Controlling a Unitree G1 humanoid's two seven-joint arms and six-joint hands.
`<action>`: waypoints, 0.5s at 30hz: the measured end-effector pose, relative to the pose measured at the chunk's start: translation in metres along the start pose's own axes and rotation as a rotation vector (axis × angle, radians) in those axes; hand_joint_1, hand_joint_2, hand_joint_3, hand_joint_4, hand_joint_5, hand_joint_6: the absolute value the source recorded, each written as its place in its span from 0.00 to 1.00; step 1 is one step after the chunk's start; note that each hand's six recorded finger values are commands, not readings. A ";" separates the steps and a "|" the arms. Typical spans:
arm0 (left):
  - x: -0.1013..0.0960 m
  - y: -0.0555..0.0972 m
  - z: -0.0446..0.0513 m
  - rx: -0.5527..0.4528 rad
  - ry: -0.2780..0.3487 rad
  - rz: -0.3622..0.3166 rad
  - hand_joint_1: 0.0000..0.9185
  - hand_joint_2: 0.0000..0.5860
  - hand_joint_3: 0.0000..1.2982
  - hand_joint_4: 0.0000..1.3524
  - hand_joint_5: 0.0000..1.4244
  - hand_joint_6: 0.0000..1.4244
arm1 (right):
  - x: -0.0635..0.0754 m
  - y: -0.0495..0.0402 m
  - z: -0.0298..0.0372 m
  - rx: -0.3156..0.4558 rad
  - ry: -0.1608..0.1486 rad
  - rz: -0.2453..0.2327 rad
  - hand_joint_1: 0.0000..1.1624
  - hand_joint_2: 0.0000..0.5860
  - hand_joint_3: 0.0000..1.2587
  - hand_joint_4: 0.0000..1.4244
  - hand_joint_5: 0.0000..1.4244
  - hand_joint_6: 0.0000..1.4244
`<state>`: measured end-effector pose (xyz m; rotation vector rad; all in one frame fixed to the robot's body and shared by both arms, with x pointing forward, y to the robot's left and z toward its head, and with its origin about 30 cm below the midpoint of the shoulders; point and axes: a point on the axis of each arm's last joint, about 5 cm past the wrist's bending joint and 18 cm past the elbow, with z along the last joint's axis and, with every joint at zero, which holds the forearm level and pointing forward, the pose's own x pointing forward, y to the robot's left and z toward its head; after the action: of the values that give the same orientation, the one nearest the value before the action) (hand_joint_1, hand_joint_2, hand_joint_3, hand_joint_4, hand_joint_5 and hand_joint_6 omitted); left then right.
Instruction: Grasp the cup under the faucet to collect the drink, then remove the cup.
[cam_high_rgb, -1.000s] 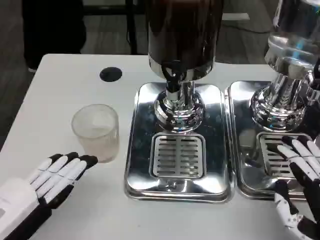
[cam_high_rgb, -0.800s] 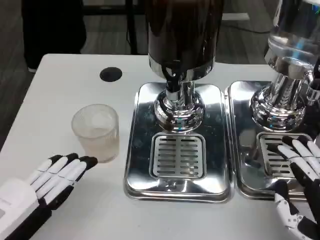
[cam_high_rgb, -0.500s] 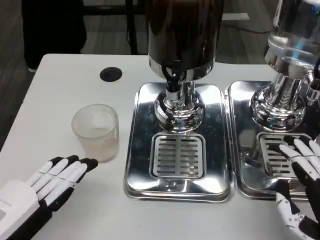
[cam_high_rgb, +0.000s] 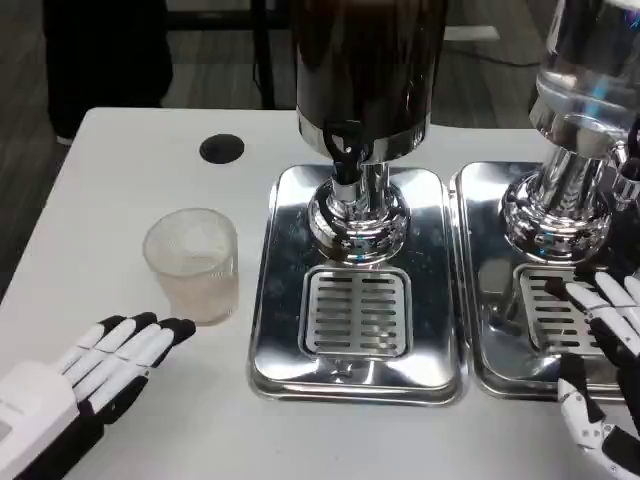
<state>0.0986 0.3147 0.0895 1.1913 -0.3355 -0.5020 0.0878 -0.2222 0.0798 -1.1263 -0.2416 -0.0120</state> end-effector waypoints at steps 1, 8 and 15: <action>0.000 0.000 -0.0001 0.000 0.001 0.000 0.00 0.23 0.00 0.00 0.00 0.00 | 0.000 -0.0001 0.0000 0.002 0.001 -0.001 0.34 0.98 0.17 0.07 0.05 0.15; 0.001 0.001 -0.0009 -0.008 0.024 0.012 0.00 0.21 0.00 0.00 0.00 0.00 | 0.000 0.0004 0.0005 0.005 0.002 -0.005 0.34 0.98 0.17 0.07 0.05 0.15; 0.002 0.003 -0.0009 -0.012 0.035 0.010 0.00 0.19 0.00 0.00 0.00 0.00 | -0.001 0.0016 0.0017 0.015 0.013 -0.008 0.35 0.98 0.17 0.07 0.05 0.15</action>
<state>0.1014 0.3150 0.0919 1.1852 -0.3085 -0.4734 0.0864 -0.2201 0.0788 -1.1097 -0.2339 -0.0248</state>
